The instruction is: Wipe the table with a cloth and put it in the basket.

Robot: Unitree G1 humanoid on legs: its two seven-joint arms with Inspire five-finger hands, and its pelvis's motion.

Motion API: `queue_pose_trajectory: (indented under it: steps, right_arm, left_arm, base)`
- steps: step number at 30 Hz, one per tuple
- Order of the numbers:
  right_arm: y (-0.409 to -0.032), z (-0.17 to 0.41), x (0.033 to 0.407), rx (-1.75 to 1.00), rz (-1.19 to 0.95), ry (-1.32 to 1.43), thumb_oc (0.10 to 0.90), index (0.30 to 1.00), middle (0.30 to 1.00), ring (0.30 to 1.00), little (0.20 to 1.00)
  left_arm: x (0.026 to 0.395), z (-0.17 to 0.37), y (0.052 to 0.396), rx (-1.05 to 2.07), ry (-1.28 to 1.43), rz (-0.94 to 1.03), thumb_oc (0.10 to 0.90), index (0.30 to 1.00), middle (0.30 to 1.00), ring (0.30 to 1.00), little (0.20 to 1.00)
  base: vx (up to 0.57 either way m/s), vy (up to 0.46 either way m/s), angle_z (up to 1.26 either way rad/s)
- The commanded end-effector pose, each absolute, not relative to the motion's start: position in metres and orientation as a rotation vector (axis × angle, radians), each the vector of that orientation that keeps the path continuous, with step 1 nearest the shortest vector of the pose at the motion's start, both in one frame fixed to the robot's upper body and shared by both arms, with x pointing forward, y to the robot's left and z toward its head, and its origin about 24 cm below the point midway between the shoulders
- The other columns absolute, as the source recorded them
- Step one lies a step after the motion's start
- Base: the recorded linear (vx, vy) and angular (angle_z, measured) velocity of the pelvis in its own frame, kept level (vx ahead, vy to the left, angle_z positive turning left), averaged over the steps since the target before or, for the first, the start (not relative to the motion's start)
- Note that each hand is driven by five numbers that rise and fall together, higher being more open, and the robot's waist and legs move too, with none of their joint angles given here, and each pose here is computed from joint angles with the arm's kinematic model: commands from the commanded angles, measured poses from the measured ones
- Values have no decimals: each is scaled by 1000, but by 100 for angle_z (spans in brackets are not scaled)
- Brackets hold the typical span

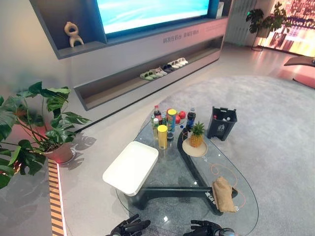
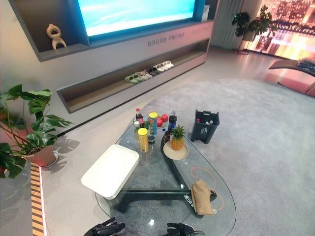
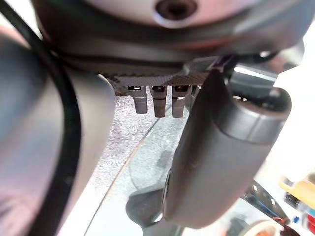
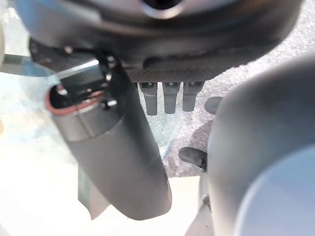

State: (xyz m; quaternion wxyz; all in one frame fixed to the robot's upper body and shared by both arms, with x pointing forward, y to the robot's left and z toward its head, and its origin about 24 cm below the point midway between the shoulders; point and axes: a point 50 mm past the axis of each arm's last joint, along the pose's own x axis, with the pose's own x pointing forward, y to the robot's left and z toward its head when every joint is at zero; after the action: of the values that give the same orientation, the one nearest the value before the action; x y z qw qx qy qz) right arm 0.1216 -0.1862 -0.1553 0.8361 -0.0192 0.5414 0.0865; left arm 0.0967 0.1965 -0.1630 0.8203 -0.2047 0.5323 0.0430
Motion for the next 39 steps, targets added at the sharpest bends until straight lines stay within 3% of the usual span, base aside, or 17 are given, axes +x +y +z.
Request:
queue_pose_trajectory:
  steps: [1, 9, 16, 26, 39]
  right_arm:
    - [-173, -123, 179, -57, 123, 843, 800, 900, 900, 900, 900]
    - [-178, -66, 214, -187, -48, 490, 800, 900, 900, 900, 900]
    - [-201, -6, 259, -280, -288, 166, 800, 900, 900, 900, 900]
    - [-229, 67, 281, -319, -661, -170, 800, 900, 900, 900, 900]
    - [-230, 95, 285, -319, -839, -301, 800, 900, 900, 900, 900]
  left_arm:
    - [106, -163, 174, -494, 1118, 33, 800, 900, 900, 900, 900]
    - [101, -162, 174, -485, 1093, 58, 800, 900, 900, 900, 900]
    - [145, -147, 174, -449, 979, 14, 800, 900, 900, 900, 900]
    - [172, -132, 161, -420, 865, -64, 800, 900, 900, 900, 900]
    - [192, -120, 146, -445, 779, -97, 800, 900, 900, 900, 900]
  base:
    - [-116, -39, -4]
    - [-3, -22, -5]
    - [-148, -27, -5]
    - [-60, 28, 0]
    - [-31, 22, -2]
